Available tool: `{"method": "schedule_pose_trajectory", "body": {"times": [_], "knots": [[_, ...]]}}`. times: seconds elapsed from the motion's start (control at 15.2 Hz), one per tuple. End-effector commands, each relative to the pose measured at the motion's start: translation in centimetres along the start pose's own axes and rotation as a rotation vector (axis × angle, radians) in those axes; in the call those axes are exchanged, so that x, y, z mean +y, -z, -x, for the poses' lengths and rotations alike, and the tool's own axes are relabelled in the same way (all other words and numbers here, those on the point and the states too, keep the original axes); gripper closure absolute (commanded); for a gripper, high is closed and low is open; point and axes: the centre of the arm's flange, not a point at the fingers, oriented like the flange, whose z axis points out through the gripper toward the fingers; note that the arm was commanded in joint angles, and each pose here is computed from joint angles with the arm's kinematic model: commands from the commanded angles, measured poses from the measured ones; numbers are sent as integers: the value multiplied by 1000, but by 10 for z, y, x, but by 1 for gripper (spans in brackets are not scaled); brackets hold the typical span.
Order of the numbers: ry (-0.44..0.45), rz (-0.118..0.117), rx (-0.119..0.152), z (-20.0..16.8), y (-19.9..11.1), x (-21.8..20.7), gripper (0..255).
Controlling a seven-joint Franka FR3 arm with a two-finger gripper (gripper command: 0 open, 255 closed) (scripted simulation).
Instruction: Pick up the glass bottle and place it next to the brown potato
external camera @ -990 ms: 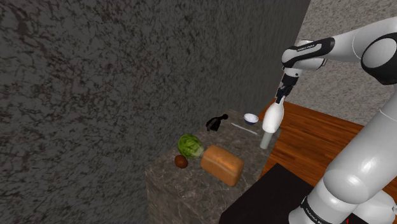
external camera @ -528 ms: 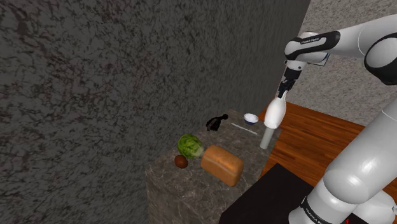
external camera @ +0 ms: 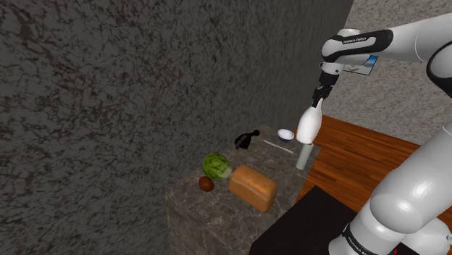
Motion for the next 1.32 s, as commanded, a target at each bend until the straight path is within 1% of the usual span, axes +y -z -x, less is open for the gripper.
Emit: {"method": "schedule_pose_trajectory", "body": {"times": [0.0, 1.25], "knots": [[-2, 0, 0, -10, 0, -21, 255], [-2, 0, 0, -98, -3, -256, 255]]}}
